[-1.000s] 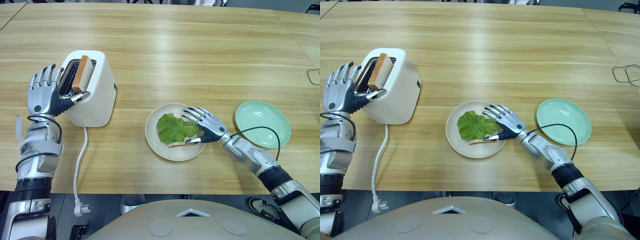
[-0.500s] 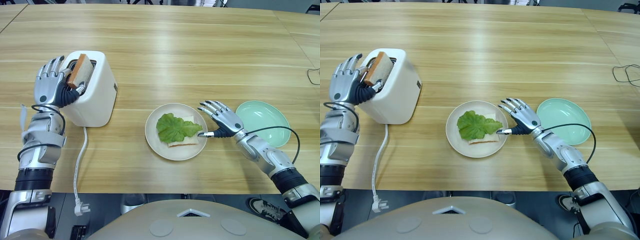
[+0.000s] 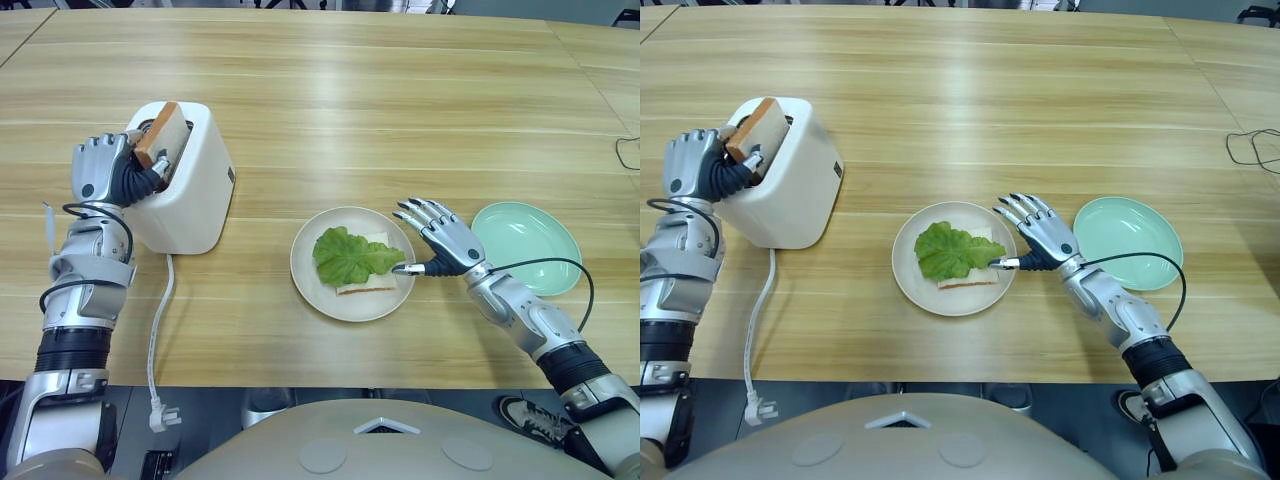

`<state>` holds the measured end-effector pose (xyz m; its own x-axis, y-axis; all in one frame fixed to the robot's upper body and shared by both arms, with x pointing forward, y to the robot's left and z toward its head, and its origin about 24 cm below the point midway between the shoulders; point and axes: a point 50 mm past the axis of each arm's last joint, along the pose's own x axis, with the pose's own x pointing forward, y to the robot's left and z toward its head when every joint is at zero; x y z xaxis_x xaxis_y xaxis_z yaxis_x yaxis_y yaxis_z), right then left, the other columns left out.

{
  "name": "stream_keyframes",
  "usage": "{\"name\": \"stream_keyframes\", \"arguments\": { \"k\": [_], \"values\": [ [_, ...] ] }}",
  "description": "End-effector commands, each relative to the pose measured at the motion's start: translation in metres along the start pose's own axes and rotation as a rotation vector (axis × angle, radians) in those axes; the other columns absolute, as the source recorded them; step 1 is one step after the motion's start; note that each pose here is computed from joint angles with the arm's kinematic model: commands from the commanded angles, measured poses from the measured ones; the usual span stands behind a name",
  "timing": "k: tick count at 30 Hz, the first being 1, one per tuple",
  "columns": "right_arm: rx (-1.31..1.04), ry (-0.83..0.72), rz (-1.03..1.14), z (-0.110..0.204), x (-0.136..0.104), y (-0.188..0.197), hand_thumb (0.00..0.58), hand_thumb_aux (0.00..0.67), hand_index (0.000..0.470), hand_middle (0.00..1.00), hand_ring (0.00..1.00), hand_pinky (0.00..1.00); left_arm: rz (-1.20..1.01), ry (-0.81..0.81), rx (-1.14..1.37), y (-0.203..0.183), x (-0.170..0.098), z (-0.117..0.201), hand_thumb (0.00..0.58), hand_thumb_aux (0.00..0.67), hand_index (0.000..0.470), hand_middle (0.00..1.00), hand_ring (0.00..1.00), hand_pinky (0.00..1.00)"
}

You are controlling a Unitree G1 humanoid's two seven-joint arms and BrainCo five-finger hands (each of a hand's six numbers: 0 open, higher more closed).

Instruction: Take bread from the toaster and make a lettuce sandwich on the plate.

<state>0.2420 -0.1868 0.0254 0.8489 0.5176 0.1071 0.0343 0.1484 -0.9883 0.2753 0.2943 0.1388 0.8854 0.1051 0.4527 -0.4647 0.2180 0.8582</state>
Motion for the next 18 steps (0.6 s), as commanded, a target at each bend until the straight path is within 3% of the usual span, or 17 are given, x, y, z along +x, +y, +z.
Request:
{"name": "stream_keyframes", "arguments": {
  "k": [1, 3, 6, 11, 18],
  "values": [
    [-0.009, 0.015, -0.052, -0.002, 0.003, -0.005, 0.0, 0.0, 0.0, 0.0, 0.0, 0.0, 0.373, -0.067, -0.142, 0.039, 0.01, 0.01, 0.58, 0.67, 0.46, 1.0, 1.0, 1.0],
    [-0.016, 0.025, -0.074, -0.004, 0.002, -0.008, 0.0, 0.0, 0.0, 0.0, 0.0, 0.0, 0.484, -0.146, -0.267, 0.051, 0.008, 0.022, 0.58, 0.67, 0.46, 1.0, 1.0, 1.0],
    [-0.023, 0.038, -0.117, -0.008, 0.0, -0.014, 0.0, 0.0, 0.0, 0.0, 0.0, 0.0, 0.432, -0.315, -0.555, 0.048, 0.006, 0.054, 0.58, 0.67, 0.46, 1.0, 1.0, 1.0],
    [-0.01, -0.019, -0.249, 0.0, -0.003, -0.034, 0.0, 0.0, 0.0, 0.0, 0.0, 0.0, 0.028, -0.43, -0.915, 0.001, 0.0, 0.108, 0.58, 0.67, 0.46, 1.0, 1.0, 1.0],
    [0.006, -0.101, -0.35, 0.015, -0.011, -0.052, 0.0, 0.0, 0.0, 0.0, 0.0, 0.0, -0.514, -0.367, -1.094, -0.077, -0.033, 0.142, 0.58, 0.67, 0.46, 1.0, 1.0, 1.0]
  ]
}}
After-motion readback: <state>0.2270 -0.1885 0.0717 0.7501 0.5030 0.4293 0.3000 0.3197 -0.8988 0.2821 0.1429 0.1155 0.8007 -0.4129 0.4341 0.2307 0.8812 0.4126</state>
